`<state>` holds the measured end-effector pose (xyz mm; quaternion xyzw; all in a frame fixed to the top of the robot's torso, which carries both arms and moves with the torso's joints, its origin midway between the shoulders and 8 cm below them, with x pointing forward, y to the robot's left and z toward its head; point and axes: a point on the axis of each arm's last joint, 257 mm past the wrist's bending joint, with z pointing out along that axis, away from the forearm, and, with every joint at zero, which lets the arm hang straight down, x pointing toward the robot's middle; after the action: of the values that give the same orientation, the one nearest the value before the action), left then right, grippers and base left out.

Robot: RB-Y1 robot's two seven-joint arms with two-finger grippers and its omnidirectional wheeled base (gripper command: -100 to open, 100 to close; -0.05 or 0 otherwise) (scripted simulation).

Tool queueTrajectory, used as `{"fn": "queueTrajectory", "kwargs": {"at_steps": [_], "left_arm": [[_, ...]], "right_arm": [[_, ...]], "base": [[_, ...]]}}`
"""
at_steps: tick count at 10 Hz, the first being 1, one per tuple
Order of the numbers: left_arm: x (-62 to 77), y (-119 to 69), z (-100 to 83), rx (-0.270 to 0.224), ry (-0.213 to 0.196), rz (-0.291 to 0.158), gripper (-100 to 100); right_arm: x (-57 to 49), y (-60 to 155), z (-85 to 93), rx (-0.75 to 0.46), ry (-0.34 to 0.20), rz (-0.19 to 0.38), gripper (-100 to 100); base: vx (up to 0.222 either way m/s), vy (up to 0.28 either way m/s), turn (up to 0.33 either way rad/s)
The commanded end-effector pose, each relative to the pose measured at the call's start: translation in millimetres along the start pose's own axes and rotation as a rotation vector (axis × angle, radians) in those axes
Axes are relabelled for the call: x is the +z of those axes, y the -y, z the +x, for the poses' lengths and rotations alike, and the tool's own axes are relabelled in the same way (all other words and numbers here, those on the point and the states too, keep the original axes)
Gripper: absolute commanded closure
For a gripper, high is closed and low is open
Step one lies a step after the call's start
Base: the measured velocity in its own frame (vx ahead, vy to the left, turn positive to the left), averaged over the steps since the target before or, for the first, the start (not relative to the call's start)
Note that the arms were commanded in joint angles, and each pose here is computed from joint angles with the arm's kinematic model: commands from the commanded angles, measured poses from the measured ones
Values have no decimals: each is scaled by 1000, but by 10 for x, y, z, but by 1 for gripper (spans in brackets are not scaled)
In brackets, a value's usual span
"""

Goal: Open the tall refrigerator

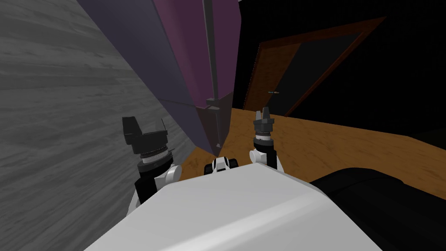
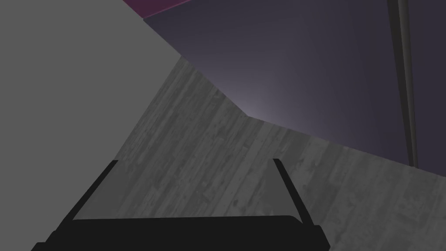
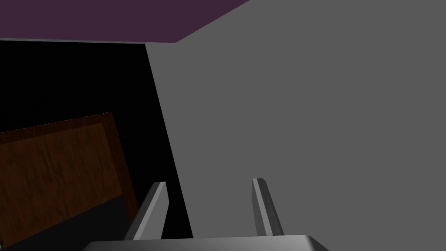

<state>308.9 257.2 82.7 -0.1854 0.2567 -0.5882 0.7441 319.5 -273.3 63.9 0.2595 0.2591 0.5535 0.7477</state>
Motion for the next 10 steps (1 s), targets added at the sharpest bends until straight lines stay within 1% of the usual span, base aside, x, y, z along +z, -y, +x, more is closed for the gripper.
{"fn": "queueTrajectory", "kwargs": {"at_steps": [1, 6, 9, 10], "left_arm": [[28, -84, 62, -3, -53, -38, -100], [64, -297, 127, -13, -123, -136, -100], [69, -447, 144, -20, -154, -205, -100], [64, -472, 145, -19, -154, -215, -100]], "right_arm": [[0, 0, 0, 0, 0, 0, 0], [0, 0, 0, 0, 0, 0, 0], [0, 0, 0, 0, 0, 0, 0], [0, 0, 0, 0, 0, 0, 0]], "base": [[-2, -25, -72], [-7, -26, -90], [-5, -33, -106], [-2, -21, -28]]}}
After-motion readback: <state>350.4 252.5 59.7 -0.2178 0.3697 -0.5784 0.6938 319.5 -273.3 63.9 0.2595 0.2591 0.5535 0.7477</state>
